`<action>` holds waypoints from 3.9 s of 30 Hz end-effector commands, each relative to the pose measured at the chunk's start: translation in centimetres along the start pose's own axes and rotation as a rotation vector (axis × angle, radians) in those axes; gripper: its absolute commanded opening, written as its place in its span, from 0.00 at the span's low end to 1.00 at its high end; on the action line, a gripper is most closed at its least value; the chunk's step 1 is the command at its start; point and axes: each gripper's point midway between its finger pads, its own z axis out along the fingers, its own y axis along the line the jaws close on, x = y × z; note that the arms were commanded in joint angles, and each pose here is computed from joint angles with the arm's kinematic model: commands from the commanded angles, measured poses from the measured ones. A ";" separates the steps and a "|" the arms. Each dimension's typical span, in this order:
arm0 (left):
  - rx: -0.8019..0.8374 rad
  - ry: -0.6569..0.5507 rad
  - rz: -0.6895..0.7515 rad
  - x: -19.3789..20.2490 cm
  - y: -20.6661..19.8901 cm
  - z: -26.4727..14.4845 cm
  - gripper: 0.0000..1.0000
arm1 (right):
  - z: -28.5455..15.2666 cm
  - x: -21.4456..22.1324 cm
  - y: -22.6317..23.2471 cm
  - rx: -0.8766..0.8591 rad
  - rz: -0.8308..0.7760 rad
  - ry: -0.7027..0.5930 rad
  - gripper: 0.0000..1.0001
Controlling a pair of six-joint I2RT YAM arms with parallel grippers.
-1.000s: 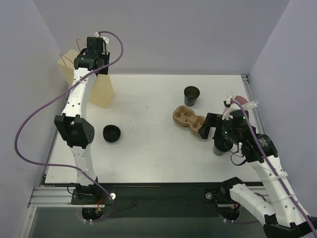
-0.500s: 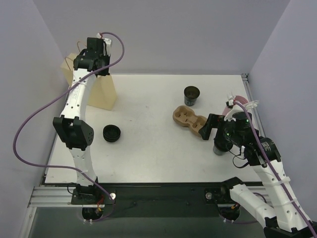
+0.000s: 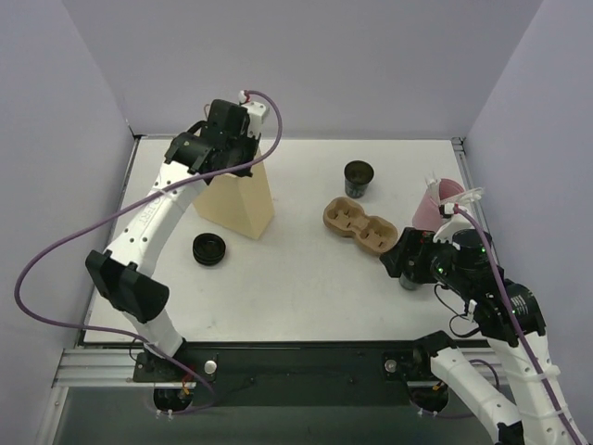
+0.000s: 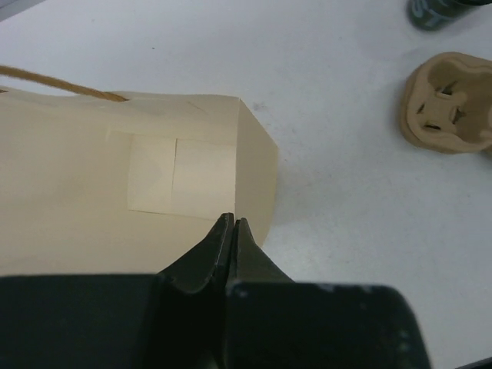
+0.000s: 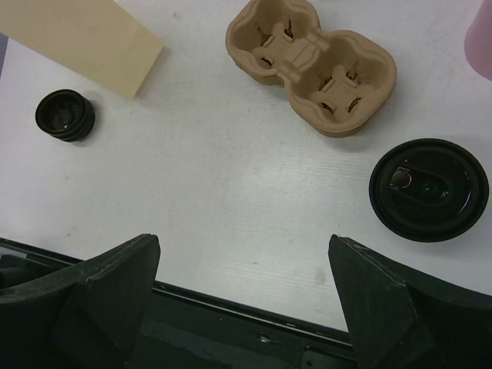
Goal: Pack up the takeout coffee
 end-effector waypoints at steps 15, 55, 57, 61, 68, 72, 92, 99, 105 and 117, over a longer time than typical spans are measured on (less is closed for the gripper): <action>0.264 -0.188 -0.060 1.2 -11.3 -6.9 0.00 | -2.6 1.7 -2.4 0.127 0.084 -0.004 1.00; 0.145 -0.373 -0.149 7.9 -2.9 -18.2 0.95 | 14.1 -5.6 -4.5 0.473 0.157 0.121 0.85; 0.133 -0.420 -0.181 9.3 -2.2 -18.3 0.95 | 15.6 -5.8 -4.4 0.487 0.188 0.126 0.83; 0.141 -0.457 -0.202 12.5 -2.3 -15.9 0.95 | 19.6 -4.5 -4.8 0.540 0.250 0.169 0.83; 0.076 -0.431 -0.155 16.2 -1.4 -12.9 0.94 | 23.9 -3.4 -5.7 0.604 0.323 0.181 0.81; 0.078 -0.405 -0.141 17.3 -1.6 -12.0 0.94 | 25.9 -2.2 -5.5 0.612 0.366 0.212 0.79; 0.058 -0.360 -0.103 17.9 -1.5 -11.2 0.93 | 26.1 0.6 -6.3 0.657 0.411 0.247 0.60; 0.059 -0.356 -0.103 18.0 -1.5 -11.1 0.93 | 26.1 1.0 -6.4 0.661 0.408 0.253 0.52; 0.063 -0.343 -0.097 18.2 -1.7 -10.8 0.93 | 25.5 -0.2 -5.9 0.640 0.406 0.224 0.44; 0.062 -0.342 -0.096 18.2 -1.7 -10.8 0.93 | 24.2 -1.2 -5.3 0.623 0.410 0.197 0.34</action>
